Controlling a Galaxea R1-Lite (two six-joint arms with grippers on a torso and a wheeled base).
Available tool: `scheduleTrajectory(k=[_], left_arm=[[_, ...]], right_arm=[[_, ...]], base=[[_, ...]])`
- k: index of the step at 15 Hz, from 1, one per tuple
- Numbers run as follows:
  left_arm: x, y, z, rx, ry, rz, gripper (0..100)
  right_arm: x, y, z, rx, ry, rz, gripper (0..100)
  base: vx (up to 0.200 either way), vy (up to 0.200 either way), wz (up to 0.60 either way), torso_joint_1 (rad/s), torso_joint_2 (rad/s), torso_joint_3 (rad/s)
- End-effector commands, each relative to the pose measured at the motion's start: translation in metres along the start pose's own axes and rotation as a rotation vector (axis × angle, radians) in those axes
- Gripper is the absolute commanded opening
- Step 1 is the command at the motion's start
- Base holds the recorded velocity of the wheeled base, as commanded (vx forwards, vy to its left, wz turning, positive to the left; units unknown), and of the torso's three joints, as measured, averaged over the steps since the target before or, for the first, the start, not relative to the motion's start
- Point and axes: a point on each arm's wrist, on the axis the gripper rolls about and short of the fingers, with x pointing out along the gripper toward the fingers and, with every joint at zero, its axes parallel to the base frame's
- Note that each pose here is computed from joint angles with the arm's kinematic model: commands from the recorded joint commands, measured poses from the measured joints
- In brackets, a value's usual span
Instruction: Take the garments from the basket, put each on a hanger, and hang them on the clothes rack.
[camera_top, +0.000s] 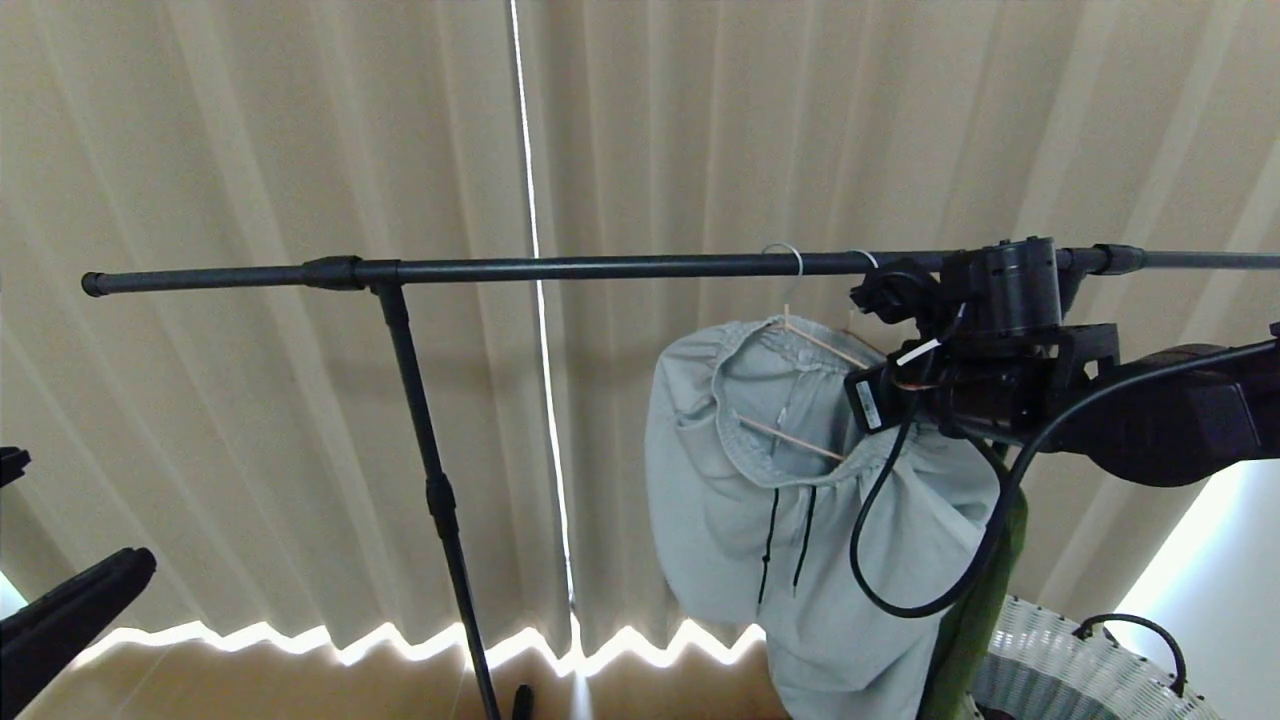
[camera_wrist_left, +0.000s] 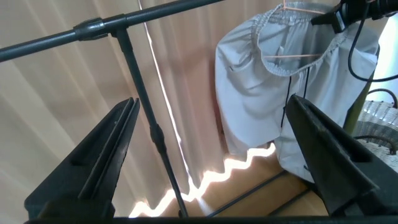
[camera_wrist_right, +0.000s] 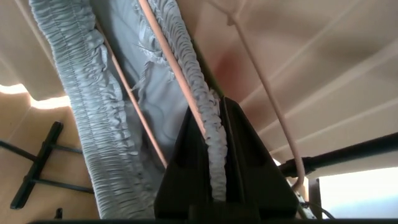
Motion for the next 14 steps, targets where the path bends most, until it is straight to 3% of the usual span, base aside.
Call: scheduleTrajectory(k=[1, 2, 3, 9, 14], left_arm=[[0.0, 0.0, 0.0, 0.0, 0.001, 0.0, 100], [0.0, 0.0, 0.0, 0.0, 0.001, 0.0, 100], [0.0, 0.0, 0.0, 0.0, 0.001, 0.0, 100], [0.0, 0.0, -0.001, 0.0, 0.005, 0.0, 100], [0.0, 0.0, -0.001, 0.0, 0.007, 0.001, 100]], right_arm=[[0.0, 0.001, -0.001, -0.003, 0.003, 0.002, 0], [-0.001, 0.001, -0.001, -0.004, 0.006, 0.004, 0], [0.0, 0.001, -0.001, -0.001, 0.0, 0.003, 100], [-0.001, 0.003, -0.004, 0.041, -0.081, 0.033, 100], [0.001, 0.008, -0.019, 0.038, -0.13, 0.159, 100]], base=[[0.0, 0.0, 0.0, 0.0, 0.0, 0.0], [0.0, 0.0, 0.0, 0.0, 0.0, 0.0], [0.0, 0.0, 0.0, 0.0, 0.0, 0.0], [0.0, 0.0, 0.0, 0.0, 0.0, 0.0], [0.0, 0.0, 0.0, 0.0, 0.0, 0.0]])
